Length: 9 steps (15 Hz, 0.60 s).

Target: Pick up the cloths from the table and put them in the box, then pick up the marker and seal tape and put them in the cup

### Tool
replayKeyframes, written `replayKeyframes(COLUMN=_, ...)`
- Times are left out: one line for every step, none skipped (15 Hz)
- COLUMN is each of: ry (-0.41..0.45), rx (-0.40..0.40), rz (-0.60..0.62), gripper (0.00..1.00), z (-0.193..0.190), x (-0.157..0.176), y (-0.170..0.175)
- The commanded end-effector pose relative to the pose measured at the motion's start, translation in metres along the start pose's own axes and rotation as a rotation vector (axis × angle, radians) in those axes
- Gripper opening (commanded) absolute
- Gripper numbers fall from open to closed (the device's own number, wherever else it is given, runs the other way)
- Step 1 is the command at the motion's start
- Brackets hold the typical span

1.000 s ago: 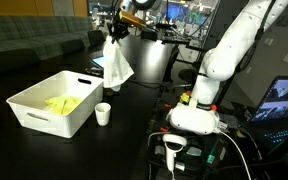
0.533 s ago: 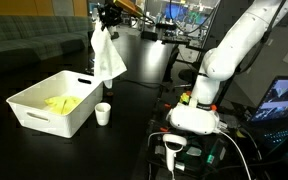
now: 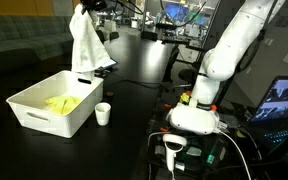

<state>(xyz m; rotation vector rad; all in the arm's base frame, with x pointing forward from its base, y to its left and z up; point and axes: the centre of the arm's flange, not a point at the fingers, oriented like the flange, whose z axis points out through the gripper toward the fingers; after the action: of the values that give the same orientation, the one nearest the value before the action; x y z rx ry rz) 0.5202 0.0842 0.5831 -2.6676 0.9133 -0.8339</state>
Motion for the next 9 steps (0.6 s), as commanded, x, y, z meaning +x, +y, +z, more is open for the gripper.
replayKeyframes(ry=-0.010, rx=0.007, rz=0.021, gripper=0.02, z=0.026, x=0.037, y=-0.053)
replayKeyframes(ry=-0.023, rx=0.001, rz=0.013, gripper=0.02, z=0.040, x=0.042, y=-0.064)
replayKeyframes(ry=-0.031, rx=-0.004, rz=0.007, gripper=0.02, z=0.050, x=0.047, y=-0.070)
replayKeyframes(ry=-0.048, rx=-0.013, rz=-0.002, gripper=0.02, z=0.063, x=0.050, y=-0.078)
replayKeyframes(ry=-0.061, rx=-0.017, rz=-0.012, gripper=0.02, z=0.072, x=0.052, y=-0.083)
replayKeyframes(ry=-0.076, rx=-0.023, rz=-0.019, gripper=0.02, z=0.084, x=0.054, y=-0.088)
replayKeyframes(ry=-0.094, rx=-0.031, rz=-0.024, gripper=0.02, z=0.093, x=0.055, y=-0.092)
replayKeyframes(ry=-0.112, rx=-0.037, rz=-0.030, gripper=0.02, z=0.103, x=0.055, y=-0.095)
replayKeyframes(ry=-0.126, rx=-0.050, rz=-0.036, gripper=0.05, z=0.112, x=0.056, y=-0.099)
